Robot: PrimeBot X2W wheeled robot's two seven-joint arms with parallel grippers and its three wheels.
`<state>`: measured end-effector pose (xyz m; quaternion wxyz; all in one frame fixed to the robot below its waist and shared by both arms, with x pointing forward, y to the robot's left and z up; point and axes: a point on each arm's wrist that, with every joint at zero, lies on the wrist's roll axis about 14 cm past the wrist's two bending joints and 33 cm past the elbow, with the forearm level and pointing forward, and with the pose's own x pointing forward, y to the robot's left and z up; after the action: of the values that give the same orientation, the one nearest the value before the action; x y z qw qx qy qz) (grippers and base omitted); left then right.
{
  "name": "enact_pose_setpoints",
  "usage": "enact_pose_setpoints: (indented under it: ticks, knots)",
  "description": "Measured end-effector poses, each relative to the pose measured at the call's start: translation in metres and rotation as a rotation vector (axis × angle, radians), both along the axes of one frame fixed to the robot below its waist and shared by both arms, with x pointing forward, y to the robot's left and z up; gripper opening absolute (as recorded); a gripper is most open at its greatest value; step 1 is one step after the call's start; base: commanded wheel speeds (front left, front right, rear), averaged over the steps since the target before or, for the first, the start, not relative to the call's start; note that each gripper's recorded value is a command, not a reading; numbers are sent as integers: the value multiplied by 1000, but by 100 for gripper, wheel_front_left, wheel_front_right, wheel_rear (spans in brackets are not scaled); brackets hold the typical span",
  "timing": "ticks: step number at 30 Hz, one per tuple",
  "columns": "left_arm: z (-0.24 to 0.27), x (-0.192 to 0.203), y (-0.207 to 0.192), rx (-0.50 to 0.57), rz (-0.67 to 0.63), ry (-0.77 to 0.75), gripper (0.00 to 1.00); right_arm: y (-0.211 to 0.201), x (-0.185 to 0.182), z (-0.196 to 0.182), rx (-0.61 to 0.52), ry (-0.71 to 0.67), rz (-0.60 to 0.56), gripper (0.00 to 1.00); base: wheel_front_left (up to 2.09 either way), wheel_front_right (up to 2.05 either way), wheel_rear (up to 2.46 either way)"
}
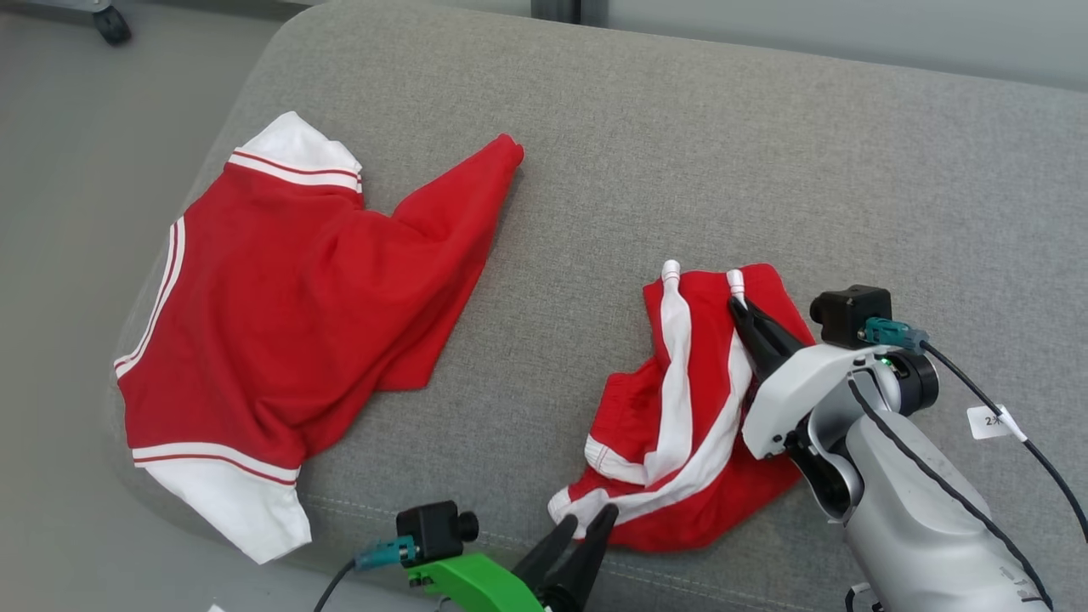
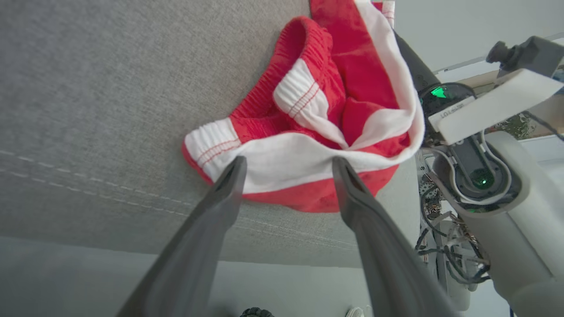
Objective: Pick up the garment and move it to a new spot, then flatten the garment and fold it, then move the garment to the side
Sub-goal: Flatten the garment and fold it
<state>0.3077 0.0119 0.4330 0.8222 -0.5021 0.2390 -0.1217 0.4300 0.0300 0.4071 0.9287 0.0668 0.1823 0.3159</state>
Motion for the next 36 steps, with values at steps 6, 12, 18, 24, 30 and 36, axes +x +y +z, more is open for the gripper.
enact_pose_setpoints:
  ticks: [6, 12, 18, 24, 30, 36]
  knots:
    - [-7, -10, 3, -134, 62, 102, 100, -6, -1, 0, -1, -2, -15, 6, 0, 0, 0]
    - [-13, -14, 12, -249, 140, 187, 100, -12, -1, -1, -10, -8, -25, 2, 0, 0, 0]
    - [-15, -16, 14, -348, 179, 251, 100, -15, -1, -3, -20, -9, -25, 0, 0, 0, 0]
    - [-14, -15, 12, -395, 182, 270, 100, -13, -1, -3, -25, -14, -13, 0, 0, 0, 0]
    - [-11, -8, 12, -398, 175, 263, 100, -13, 1, -3, -25, -14, -14, 0, 0, 0, 0]
    - [-12, -3, 9, -387, 158, 265, 100, -15, 0, -5, -26, -6, -17, 0, 0, 0, 0]
